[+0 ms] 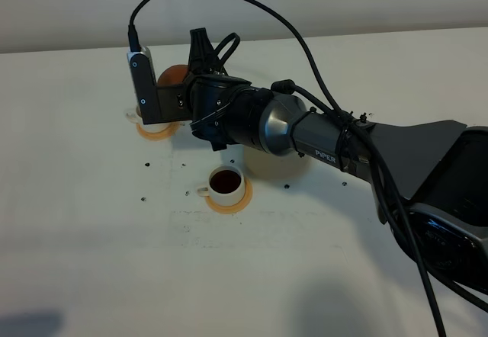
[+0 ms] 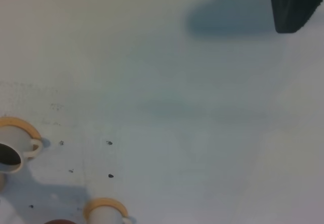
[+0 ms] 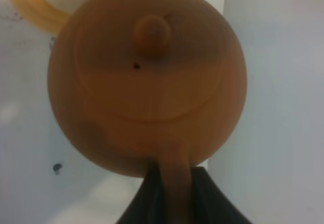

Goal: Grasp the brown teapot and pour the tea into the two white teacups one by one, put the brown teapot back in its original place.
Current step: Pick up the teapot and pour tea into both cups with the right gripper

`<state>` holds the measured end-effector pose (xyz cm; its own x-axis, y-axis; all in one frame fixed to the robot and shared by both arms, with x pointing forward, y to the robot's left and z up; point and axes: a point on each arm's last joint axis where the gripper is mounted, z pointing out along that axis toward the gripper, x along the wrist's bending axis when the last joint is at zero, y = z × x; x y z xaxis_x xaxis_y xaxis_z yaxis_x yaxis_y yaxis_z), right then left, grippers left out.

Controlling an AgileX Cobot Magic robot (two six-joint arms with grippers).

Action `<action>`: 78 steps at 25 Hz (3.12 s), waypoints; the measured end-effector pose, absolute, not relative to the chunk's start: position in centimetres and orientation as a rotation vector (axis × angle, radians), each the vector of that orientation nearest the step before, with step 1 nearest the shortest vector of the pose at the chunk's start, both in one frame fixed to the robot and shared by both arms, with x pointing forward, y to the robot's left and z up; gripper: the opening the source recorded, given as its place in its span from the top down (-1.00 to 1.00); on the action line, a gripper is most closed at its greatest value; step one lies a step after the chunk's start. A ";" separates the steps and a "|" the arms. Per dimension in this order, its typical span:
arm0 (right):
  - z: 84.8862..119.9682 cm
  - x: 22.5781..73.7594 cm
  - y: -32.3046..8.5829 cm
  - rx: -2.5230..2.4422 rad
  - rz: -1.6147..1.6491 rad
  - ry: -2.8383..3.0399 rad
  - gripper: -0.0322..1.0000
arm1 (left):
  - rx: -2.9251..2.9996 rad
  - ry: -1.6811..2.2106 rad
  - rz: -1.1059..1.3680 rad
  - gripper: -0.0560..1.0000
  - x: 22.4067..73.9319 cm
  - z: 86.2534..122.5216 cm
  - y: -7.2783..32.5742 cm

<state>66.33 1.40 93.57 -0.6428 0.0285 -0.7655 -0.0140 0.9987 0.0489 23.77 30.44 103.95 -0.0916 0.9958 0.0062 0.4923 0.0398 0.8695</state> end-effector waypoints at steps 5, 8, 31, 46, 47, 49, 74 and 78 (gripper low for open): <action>93.6 66.4 1.4 -0.003 0.056 2.262 0.77 | 1.521 1.662 0.973 0.22 23.8 103.9 30.4; 93.7 66.4 1.4 -0.017 0.043 2.254 0.77 | 1.521 1.662 0.973 0.22 23.8 103.9 30.4; 94.2 66.7 1.3 -0.104 -0.018 2.201 0.77 | 1.521 1.662 0.973 0.22 23.8 103.9 30.4; 95.5 67.2 1.5 -0.133 -0.026 2.162 0.77 | 1.521 1.662 0.973 0.22 23.8 103.9 30.4; 95.5 67.2 1.5 -0.136 -0.030 2.163 0.77 | 1.521 1.662 0.973 0.22 23.8 103.9 30.4; 95.5 67.2 1.5 -0.144 -0.036 2.163 0.77 | 1.521 1.662 0.973 0.22 23.8 103.9 30.4; 95.6 67.2 1.4 -0.261 -0.108 2.138 0.77 | 1.521 1.662 0.973 0.22 23.8 103.9 30.4; 95.6 67.3 1.4 -0.270 -0.115 2.131 0.77 | 1.521 1.662 0.973 0.22 23.8 103.9 30.4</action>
<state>67.26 1.44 95.61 -0.5243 -0.2375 -0.8178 -0.1478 0.9711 -0.1872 23.77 30.44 103.95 -0.0916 0.9958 0.0062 0.4923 0.0398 0.8695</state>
